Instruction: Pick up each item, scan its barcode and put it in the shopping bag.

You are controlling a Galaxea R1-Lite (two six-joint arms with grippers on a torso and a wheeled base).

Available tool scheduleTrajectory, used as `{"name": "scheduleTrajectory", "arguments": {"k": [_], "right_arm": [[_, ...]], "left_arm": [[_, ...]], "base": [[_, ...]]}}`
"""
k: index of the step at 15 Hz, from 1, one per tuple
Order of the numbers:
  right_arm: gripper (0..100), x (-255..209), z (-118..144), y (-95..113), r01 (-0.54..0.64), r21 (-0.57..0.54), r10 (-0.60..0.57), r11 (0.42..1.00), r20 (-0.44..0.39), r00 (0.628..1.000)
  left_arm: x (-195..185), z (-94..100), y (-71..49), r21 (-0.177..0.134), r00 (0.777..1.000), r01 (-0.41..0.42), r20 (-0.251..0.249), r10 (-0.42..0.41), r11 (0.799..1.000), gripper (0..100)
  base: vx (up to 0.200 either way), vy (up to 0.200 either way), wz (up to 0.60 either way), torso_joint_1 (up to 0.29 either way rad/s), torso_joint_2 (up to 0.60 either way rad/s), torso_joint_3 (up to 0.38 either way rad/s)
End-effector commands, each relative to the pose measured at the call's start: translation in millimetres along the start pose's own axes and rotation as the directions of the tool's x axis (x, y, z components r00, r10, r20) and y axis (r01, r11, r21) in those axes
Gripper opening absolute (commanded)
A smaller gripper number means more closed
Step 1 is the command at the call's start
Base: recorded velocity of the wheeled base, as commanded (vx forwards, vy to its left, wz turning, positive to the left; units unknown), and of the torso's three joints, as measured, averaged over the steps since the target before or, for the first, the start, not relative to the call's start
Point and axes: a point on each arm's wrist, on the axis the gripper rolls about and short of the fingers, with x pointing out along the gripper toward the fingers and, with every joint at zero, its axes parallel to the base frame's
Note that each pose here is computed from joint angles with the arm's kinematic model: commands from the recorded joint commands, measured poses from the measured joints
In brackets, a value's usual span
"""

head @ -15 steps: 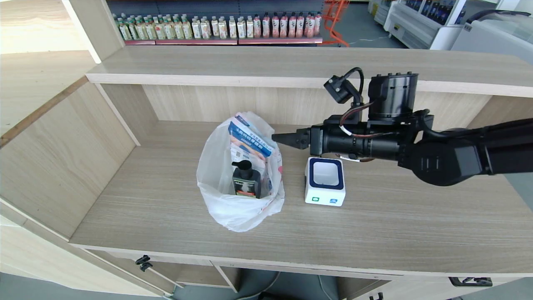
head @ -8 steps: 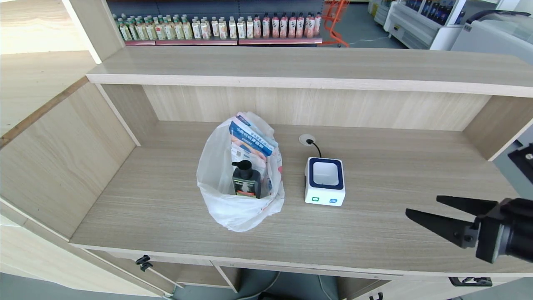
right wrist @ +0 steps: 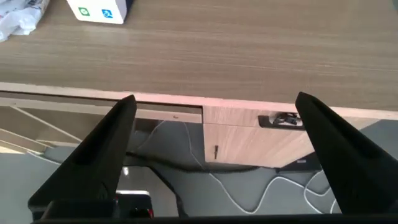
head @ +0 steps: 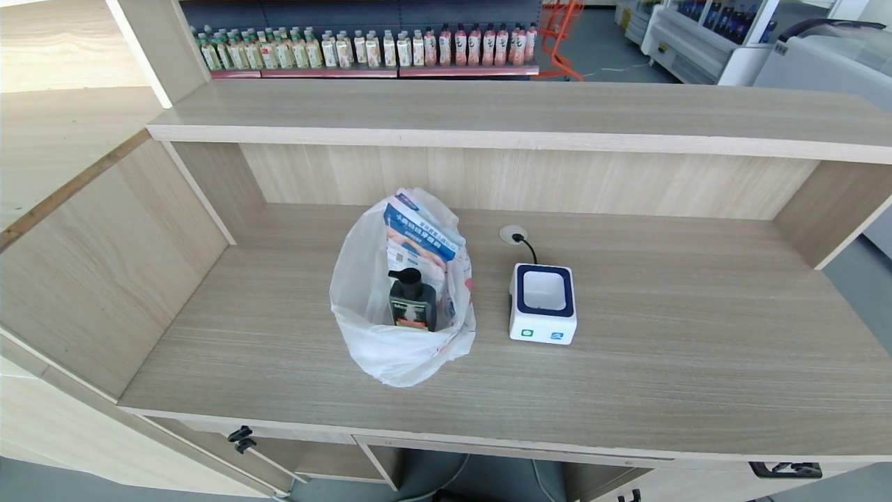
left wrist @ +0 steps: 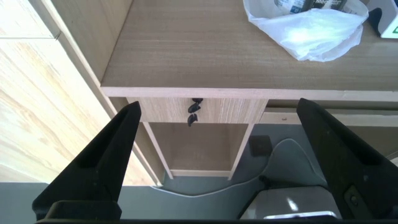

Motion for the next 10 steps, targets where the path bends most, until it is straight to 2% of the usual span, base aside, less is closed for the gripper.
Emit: {"name": "scheduleTrajectory", "arguments": {"k": [1, 6, 7, 10], "right_arm": [[100, -11.5, -14.1, 0.0, 0.016, -0.014, -0.014, 1.0, 0.123, 0.992], [100, -11.5, -14.7, -0.1, 0.02, 0.003, -0.02, 1.0, 0.116, 0.993], [0, -11.4, -15.0, -0.1, 0.018, 0.016, -0.02, 1.0, 0.113, 0.993], [0, -11.4, -15.0, 0.0, 0.018, 0.019, -0.02, 1.0, 0.113, 0.993]], "left_arm": [[0.0, 0.0, 0.0, 0.0, 1.0, 0.0, 0.0, 0.0, 1.0, 100], [0.0, 0.0, 0.0, 0.0, 1.0, 0.0, 0.0, 0.0, 1.0, 100], [0.1, 0.0, 0.0, 0.0, 1.0, 0.0, -0.002, 0.0, 1.0, 100], [0.0, 0.0, 0.0, 0.0, 1.0, 0.0, 0.0, 0.0, 1.0, 100]], "base": [[0.0, 0.0, 0.0, 0.0, 0.0, 0.0], [0.0, 0.0, 0.0, 0.0, 0.0, 0.0], [0.0, 0.0, 0.0, 0.0, 0.0, 0.0], [0.0, 0.0, 0.0, 0.0, 0.0, 0.0]]}}
